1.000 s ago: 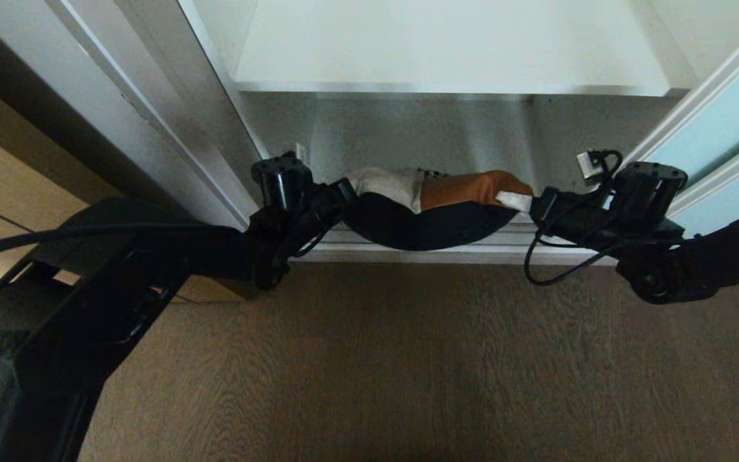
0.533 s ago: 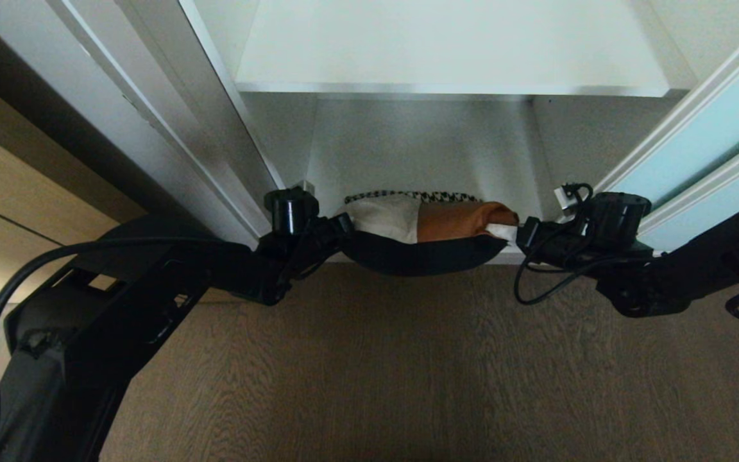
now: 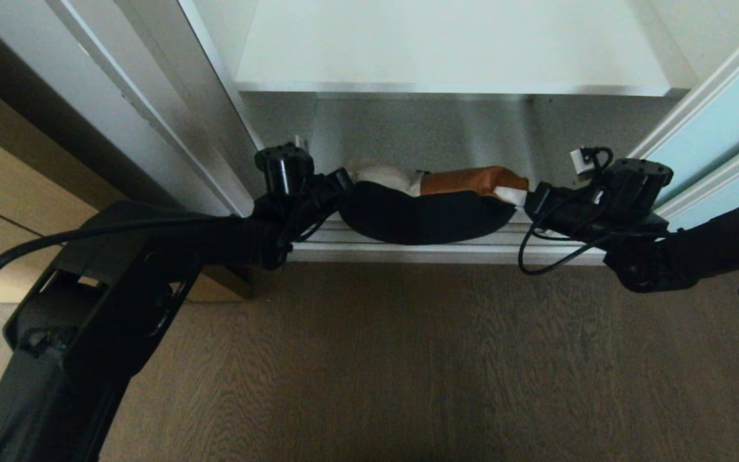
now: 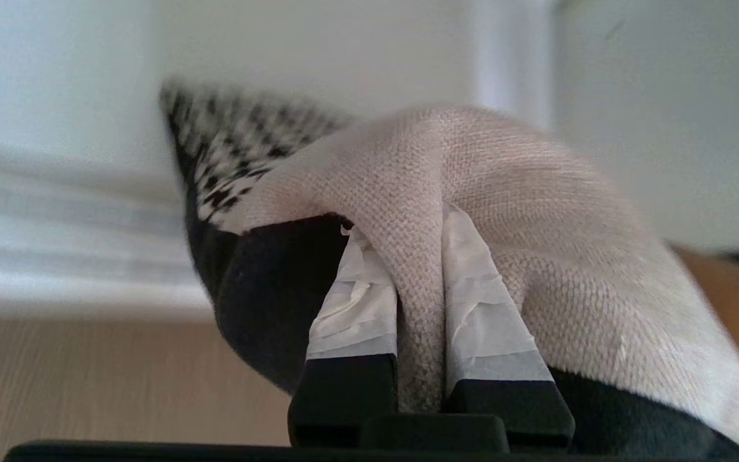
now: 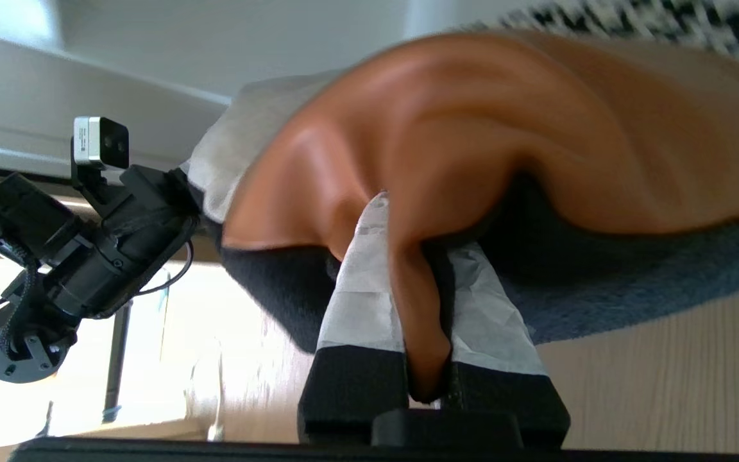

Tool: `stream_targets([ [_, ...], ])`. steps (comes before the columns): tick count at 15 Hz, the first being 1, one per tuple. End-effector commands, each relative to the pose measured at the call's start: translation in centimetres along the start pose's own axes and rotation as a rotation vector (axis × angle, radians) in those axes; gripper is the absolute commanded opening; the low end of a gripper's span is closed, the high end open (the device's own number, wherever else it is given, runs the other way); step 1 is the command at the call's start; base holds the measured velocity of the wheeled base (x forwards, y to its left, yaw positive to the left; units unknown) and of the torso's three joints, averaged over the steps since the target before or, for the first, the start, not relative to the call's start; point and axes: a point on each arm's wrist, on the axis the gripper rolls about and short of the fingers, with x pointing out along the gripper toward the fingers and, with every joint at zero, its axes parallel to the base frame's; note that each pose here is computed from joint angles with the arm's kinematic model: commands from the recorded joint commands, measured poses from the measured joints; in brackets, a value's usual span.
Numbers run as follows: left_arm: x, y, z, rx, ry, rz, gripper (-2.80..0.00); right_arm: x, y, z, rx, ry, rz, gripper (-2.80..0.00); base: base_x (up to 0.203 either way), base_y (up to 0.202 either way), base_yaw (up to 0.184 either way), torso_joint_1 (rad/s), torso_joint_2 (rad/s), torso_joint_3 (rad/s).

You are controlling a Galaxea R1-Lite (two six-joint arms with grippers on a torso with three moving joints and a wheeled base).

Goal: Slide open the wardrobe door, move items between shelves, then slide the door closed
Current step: Place the pillow on the lower shelf

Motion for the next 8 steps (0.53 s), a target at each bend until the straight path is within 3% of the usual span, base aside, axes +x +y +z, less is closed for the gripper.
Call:
stream_targets([
  [1,-1.3,-2.7,4.7,0.012,-0.099,-0.070,-2.80,-0.3,3.0,2.5,-0.060,-0.069,0.064,-2.80,0.000,0.000,0.000,0.000,0.00,0.000],
  [4,-2.9,-5.0,8.3,0.029,-0.206,-0.164,-2.80,-0.8,5.8,4.3,-0.116,-0.190,0.169,-2.80,0.000,0.000,0.000,0.000,0.00,0.000],
  [6,-2.7,-4.5,7.5,0.035,-0.227,-0.177,-2.80,-1.3,6.4,4.0,-0.155,-0.233,0.219,-2.80,0.000,0.000,0.000,0.000,0.00,0.000],
  [8,-1.4,-2.9,4.7,0.033,-0.164,-0.163,-2.80,-0.8,4.7,2.4,-0.146,-0.213,0.215,-2.80,0.000,0.000,0.000,0.000,0.00,0.000],
])
